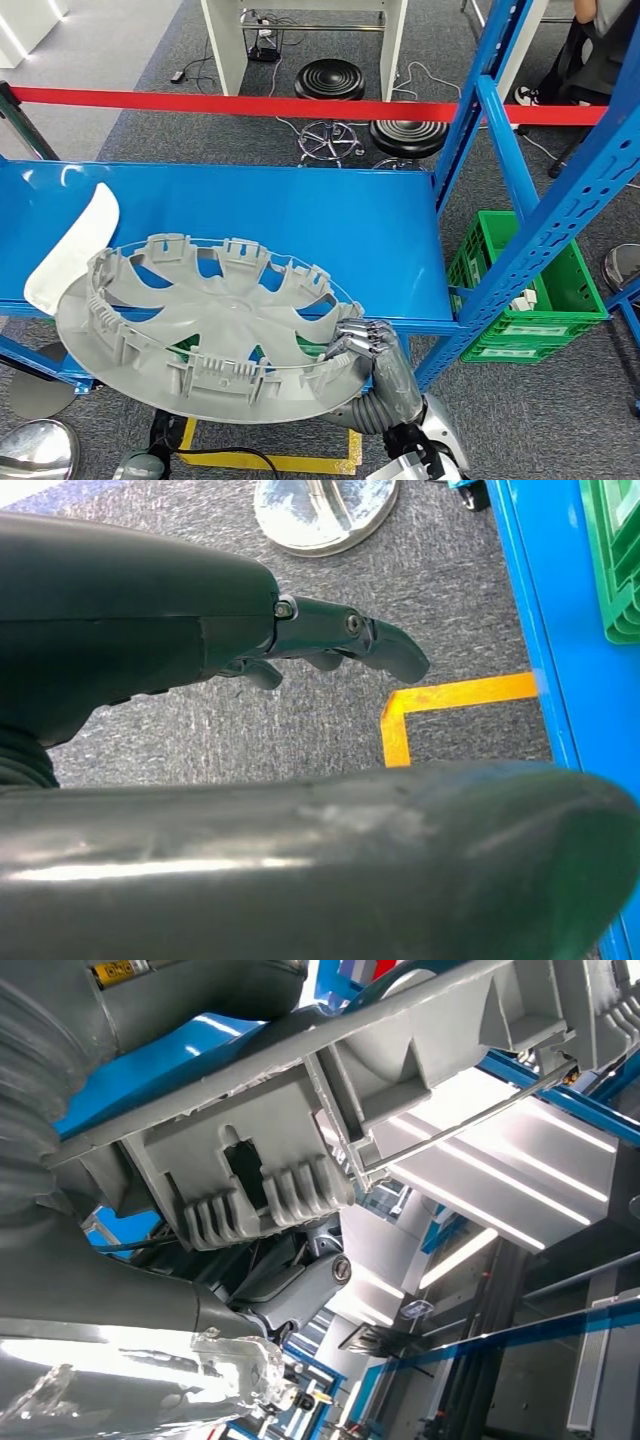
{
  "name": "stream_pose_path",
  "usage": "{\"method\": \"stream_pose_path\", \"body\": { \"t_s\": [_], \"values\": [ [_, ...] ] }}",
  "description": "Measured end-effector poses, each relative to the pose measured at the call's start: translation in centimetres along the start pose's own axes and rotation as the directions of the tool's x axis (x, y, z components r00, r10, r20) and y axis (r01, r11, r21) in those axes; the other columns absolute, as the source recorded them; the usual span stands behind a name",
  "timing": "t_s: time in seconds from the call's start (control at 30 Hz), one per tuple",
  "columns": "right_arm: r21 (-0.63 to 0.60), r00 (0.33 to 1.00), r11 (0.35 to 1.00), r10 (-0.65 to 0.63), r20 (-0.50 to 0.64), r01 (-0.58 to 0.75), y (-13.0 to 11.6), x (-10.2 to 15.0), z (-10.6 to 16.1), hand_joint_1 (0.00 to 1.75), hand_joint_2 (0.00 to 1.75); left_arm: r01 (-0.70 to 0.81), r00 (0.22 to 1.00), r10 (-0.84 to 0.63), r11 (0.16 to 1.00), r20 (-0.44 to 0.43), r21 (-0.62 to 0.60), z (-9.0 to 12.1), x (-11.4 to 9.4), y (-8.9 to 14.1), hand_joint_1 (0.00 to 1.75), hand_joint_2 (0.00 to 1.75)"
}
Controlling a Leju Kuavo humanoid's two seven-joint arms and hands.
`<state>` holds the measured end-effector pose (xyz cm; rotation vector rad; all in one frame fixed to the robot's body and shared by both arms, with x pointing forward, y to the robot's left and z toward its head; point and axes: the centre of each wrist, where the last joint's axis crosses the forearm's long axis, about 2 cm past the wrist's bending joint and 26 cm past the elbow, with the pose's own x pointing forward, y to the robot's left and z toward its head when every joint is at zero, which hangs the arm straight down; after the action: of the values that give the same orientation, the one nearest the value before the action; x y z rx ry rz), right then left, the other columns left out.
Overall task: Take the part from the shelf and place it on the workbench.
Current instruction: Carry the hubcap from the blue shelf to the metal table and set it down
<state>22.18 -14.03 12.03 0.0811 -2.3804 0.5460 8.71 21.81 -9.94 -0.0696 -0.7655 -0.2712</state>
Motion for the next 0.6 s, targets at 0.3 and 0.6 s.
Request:
{"method": "stream_pose_path", "body": {
  "t_s": [0.3,0.6],
  "values": [
    [-0.004,1.000,1.000,-0.008,-0.016,0.008,0.13,0.08,0.36,1.75,1.75,-0.001,1.000,0.001,1.000,-0.001,0.002,0.02,-0.03,-0.01,0.00,0.00],
    [-0.013,0.999,1.000,-0.023,-0.030,0.023,0.14,0.08,0.56,1.75,1.75,-0.002,1.000,0.002,1.000,-0.002,0.004,0.05,-0.07,-0.02,0.00,0.00]
  ]
}}
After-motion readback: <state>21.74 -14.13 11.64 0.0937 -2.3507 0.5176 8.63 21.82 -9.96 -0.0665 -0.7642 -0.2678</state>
